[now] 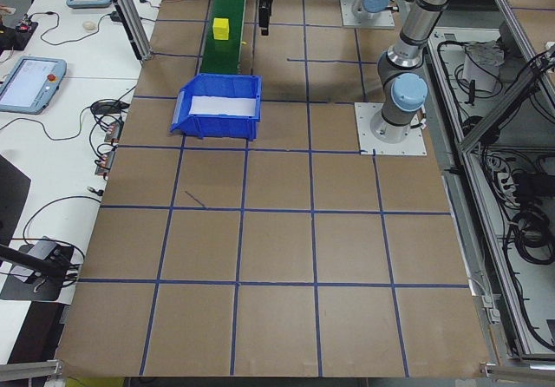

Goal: Move block left to right into plate

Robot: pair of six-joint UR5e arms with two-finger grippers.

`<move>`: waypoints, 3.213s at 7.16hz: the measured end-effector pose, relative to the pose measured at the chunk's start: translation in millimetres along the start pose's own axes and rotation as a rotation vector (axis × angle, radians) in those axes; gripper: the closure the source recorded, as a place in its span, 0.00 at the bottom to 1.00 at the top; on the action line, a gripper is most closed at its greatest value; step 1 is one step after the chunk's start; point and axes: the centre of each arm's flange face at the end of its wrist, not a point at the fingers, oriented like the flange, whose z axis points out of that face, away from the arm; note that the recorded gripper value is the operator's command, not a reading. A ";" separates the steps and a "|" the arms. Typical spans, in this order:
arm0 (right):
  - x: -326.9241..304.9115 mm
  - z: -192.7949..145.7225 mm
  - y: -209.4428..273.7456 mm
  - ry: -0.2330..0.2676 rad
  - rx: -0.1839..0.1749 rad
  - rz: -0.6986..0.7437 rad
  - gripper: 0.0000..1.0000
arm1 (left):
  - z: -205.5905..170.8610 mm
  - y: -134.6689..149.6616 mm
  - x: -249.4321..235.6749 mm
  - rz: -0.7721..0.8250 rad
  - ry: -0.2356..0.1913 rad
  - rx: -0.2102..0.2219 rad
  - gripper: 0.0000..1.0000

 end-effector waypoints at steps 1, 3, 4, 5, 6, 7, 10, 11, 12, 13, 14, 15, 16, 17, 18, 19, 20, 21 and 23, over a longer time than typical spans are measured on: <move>-11.5 12.1 -5.6 -0.037 -0.014 0.003 0.00 | 0.0 0.0 0.0 0.000 0.000 0.000 0.00; -19.2 27.0 -9.5 -0.096 -0.032 0.014 0.00 | 0.0 0.0 -0.3 -0.001 0.000 0.000 0.00; -20.1 35.2 -11.0 -0.120 -0.041 0.019 0.00 | 0.0 0.0 -0.3 -0.001 -0.001 0.000 0.00; -20.4 40.6 -12.5 -0.133 -0.043 0.021 0.00 | 0.0 0.0 -0.6 -0.001 -0.001 0.000 0.00; -20.5 44.7 -13.5 -0.142 -0.044 0.022 0.00 | 0.0 -0.1 -0.7 -0.001 -0.001 0.000 0.00; -20.7 48.9 -14.4 -0.153 -0.049 0.024 0.00 | -0.1 -0.1 -0.6 -0.001 0.000 0.000 0.00; -19.1 60.9 -12.2 -0.169 -0.060 0.029 0.01 | -0.2 -0.2 -0.7 -0.002 0.001 0.002 0.00; -17.2 67.9 -10.1 -0.168 -0.062 0.029 0.01 | -0.2 -0.3 -0.9 -0.002 0.001 0.002 0.00; -15.6 73.7 -9.6 -0.167 -0.063 0.029 0.13 | -0.2 -0.3 -0.9 -0.002 0.001 0.002 0.00; -14.1 78.4 -10.0 -0.164 -0.061 0.025 0.38 | -0.2 -0.3 -1.0 -0.002 0.000 0.002 0.00; -10.7 84.8 -10.6 -0.144 -0.058 0.014 0.47 | -0.2 -0.3 -1.3 -0.003 0.000 0.002 0.00; -4.9 87.2 -10.9 -0.092 -0.049 -0.023 0.48 | -0.2 -0.3 -1.7 -0.003 -0.001 0.001 0.00; 2.8 77.9 -10.6 -0.002 -0.028 -0.097 0.50 | -0.2 -0.3 -1.9 -0.003 -0.002 0.001 0.00; 11.6 55.5 -8.5 0.117 -0.001 -0.196 0.52 | -0.2 -0.3 -2.1 -0.004 -0.003 0.001 0.00; 25.4 23.7 -3.4 0.251 0.012 -0.304 0.54 | -0.3 -0.3 -2.2 -0.004 -0.004 0.001 0.00; 53.2 -17.1 5.5 0.378 0.000 -0.371 0.57 | -0.3 -0.3 -2.2 -0.004 -0.004 0.001 0.00; 102.1 -66.0 21.8 0.468 -0.044 -0.376 0.58 | -0.3 -0.3 -2.3 -0.004 -0.005 0.001 0.00; 162.8 -106.4 43.8 0.503 -0.102 -0.362 0.60 | -0.3 -0.3 -2.4 -0.004 -0.005 0.001 0.00; 305.1 -150.0 89.4 0.490 -0.206 -0.345 0.62 | -0.2 -0.3 -2.4 -0.004 -0.006 0.001 0.00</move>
